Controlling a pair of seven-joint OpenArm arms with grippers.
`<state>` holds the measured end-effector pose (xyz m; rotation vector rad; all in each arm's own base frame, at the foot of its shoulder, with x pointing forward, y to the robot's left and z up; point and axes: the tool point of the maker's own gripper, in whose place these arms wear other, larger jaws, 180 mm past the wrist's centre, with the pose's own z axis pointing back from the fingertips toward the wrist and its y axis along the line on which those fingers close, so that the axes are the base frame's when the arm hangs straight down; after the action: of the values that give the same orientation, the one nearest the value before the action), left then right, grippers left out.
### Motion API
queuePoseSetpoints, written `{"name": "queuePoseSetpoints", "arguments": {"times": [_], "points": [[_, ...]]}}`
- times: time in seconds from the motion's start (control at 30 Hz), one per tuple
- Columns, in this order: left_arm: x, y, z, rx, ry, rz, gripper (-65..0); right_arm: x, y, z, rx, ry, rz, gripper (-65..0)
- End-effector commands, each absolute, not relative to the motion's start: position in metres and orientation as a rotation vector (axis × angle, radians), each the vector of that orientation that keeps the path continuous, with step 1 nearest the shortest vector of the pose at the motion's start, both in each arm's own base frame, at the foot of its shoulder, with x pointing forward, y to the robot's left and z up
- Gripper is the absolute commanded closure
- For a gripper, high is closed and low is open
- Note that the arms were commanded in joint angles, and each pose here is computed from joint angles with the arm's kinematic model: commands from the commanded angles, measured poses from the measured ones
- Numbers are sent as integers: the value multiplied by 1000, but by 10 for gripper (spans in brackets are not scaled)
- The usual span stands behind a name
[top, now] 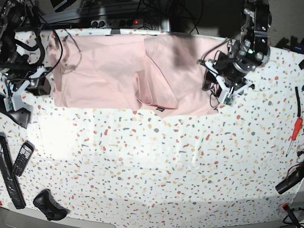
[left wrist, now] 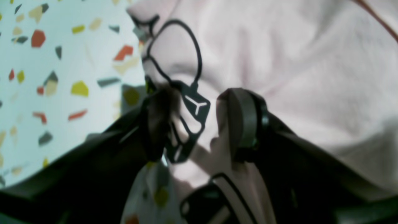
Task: Fold the T-shirt properly
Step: 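Fold the band end with the left gripper toward the shirt middle, then release the folded end and raise the left gripper away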
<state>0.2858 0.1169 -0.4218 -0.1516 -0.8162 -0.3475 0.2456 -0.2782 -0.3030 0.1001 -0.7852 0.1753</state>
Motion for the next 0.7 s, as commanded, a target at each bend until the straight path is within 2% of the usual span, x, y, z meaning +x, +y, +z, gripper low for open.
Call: {"name": "queuePoseSetpoints", "arguments": {"times": [0.0,0.1,0.27,0.5,0.67], "points": [[293,132,-420,-102,-825,-345,-294,251,-283,-298,103,-809,168,-137],[294,147,-422,-77,-817,-358,-294,252,-294,-316,126,-768,108,-142],[295,163,-421,-42,-810,-381,-294,259,-299,-321,158,-772,72,-238],[299,157,-396,-78,-849,-380,-294,260,-295,-319,182,-783,69,-240],[312,134,-337,-113,-1011,-420,-294,260,-295,-319,182,-783,69,-240]]}}
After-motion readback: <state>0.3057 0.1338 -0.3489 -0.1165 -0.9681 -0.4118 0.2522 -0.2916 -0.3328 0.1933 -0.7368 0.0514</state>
